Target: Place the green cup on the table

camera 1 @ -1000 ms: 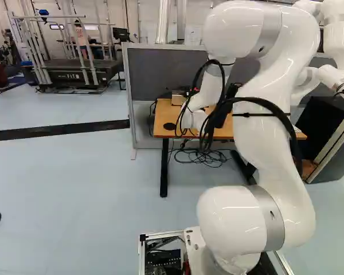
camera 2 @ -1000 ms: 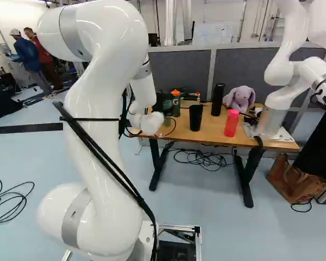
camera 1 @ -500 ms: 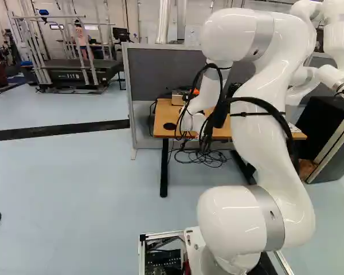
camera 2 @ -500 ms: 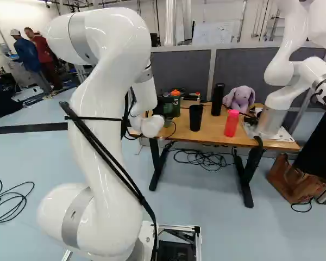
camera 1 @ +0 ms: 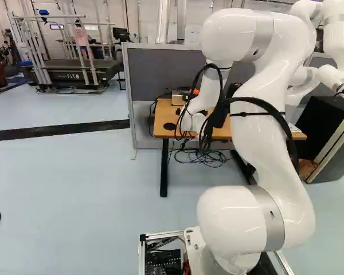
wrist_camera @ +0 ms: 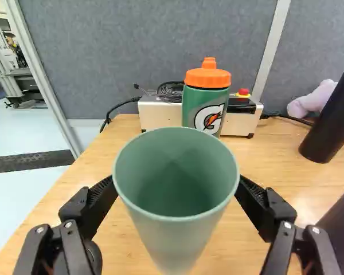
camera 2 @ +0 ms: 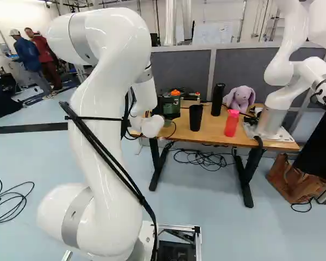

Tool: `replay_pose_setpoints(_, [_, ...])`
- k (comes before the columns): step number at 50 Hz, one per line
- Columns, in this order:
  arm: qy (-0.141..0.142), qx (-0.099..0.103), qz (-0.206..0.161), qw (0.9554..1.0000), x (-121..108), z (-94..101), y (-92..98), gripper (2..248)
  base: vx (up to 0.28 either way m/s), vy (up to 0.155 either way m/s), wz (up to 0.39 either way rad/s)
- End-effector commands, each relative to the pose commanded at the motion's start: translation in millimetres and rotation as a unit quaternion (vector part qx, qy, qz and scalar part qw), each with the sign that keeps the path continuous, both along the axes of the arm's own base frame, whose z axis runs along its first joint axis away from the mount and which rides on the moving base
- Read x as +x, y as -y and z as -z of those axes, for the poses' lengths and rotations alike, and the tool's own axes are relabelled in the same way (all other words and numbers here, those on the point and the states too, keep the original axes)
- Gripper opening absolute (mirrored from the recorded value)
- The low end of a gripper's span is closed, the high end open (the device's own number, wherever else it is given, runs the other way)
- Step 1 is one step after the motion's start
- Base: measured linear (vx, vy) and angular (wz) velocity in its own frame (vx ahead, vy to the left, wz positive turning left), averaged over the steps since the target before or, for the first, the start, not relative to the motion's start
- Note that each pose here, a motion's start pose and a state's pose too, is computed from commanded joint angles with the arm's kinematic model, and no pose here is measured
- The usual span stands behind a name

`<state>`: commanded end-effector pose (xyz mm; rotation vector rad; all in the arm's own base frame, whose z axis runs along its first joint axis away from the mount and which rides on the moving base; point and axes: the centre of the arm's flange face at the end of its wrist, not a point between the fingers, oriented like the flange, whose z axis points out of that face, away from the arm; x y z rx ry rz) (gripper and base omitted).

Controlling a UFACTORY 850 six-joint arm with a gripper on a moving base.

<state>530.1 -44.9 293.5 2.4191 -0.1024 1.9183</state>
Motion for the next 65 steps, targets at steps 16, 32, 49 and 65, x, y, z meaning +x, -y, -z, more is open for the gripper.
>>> replay_pose_setpoints(16, [0.005, 0.000, 0.000, 1.0000, -6.2, -9.2, -0.2, 247, 0.000, 0.000, 0.000])
replay_pose_setpoints(32, [0.010, -0.001, 0.000, 1.0000, -37.4, -30.6, -3.4, 247, 0.000, 0.000, 0.000])
replay_pose_setpoints(49, [0.003, 0.000, -0.003, 1.0000, -72.6, -38.0, -9.2, 247, 0.000, 0.000, 0.000])
replay_pose_setpoints(65, [-0.005, 0.000, -0.008, 1.0000, -105.4, -41.0, -15.3, 247, 0.000, 0.000, 0.000])
